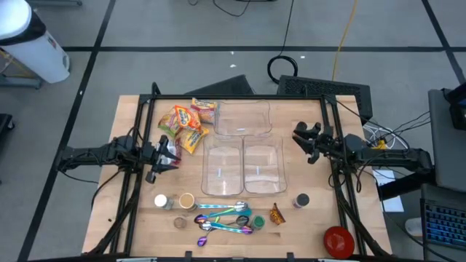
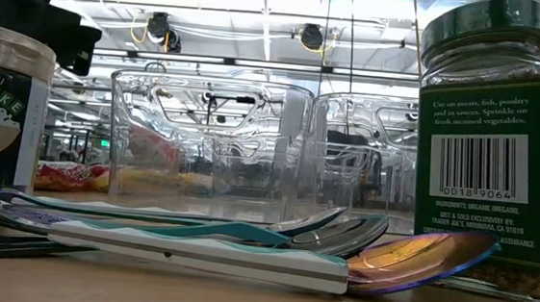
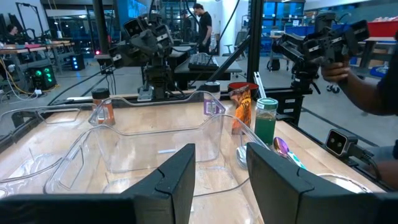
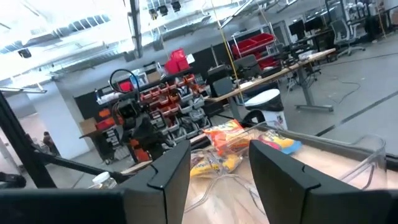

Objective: Pick & Place Food Item
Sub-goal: Put the orange seasoning bottle into the bottom right transparent bin

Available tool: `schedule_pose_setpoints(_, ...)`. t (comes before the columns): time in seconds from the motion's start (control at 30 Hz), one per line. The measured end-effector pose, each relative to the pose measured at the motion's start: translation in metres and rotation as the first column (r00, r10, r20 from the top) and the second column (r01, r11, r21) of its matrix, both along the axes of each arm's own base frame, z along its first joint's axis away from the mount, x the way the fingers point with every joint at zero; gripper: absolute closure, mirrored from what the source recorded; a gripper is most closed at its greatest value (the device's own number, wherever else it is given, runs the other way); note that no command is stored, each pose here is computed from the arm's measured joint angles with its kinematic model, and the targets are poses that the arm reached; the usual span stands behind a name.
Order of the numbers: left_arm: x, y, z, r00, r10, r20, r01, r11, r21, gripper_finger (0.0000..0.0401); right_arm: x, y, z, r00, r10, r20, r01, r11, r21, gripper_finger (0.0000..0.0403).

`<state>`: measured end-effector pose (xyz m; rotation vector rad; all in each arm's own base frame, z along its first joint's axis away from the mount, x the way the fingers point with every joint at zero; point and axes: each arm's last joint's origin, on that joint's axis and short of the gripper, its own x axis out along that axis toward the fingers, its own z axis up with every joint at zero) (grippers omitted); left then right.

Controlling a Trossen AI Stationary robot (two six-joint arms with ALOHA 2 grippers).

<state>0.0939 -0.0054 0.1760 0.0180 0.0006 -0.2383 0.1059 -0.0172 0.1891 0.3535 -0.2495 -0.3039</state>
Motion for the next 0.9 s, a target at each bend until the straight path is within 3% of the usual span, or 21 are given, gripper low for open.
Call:
schedule_pose_setpoints(0.1,0.000,0.000,0.000,1.000,0.000,0.000,0.000,1.000,0.000,0.0249,0.000,-0.002,0.000,0.999,-0.054,0.003,0.054,0.998,0.010,0.0247)
schedule_pose_setpoints(0.23,0.000,0.000,0.000,1.000,0.000,0.000,0.000,1.000,0.000,0.0249,-0.001,-0.003,0.007,0.990,-0.067,0.125,0.049,0.988,0.147,0.0247)
schedule_pose_setpoints(0.33,0.000,0.000,0.000,1.000,0.000,0.000,0.000,1.000,0.000,0.0249,0.000,0.001,0.016,0.976,0.019,0.218,-0.046,0.992,0.121,0.0247)
schedule_pose_setpoints(0.43,0.000,0.000,0.000,1.000,0.000,0.000,0.000,1.000,0.000,0.0249,0.005,0.007,0.019,0.966,0.116,0.232,-0.134,0.989,0.067,0.0235)
schedule_pose_setpoints(0.57,0.000,0.000,0.000,1.000,0.000,0.000,0.000,1.000,0.000,0.0249,0.020,0.015,0.008,0.991,0.116,0.069,-0.120,0.991,0.056,0.0192)
schedule_pose_setpoints(0.73,0.000,0.000,0.000,1.000,-0.001,-0.001,0.001,1.000,0.000,0.0249,0.053,0.025,0.053,0.989,0.110,-0.098,-0.110,0.994,0.010,0.0120)
schedule_pose_setpoints(0.8,0.000,0.000,0.000,1.000,-0.001,-0.001,0.001,1.000,0.000,0.0249,0.065,0.024,0.069,0.954,0.079,-0.290,-0.074,0.997,0.028,0.0096)
schedule_pose_setpoints(0.9,0.000,0.000,0.000,1.000,0.000,-0.001,0.000,1.000,0.000,0.0249,0.072,0.012,0.092,0.815,-0.069,-0.576,0.117,0.992,0.047,0.0074)
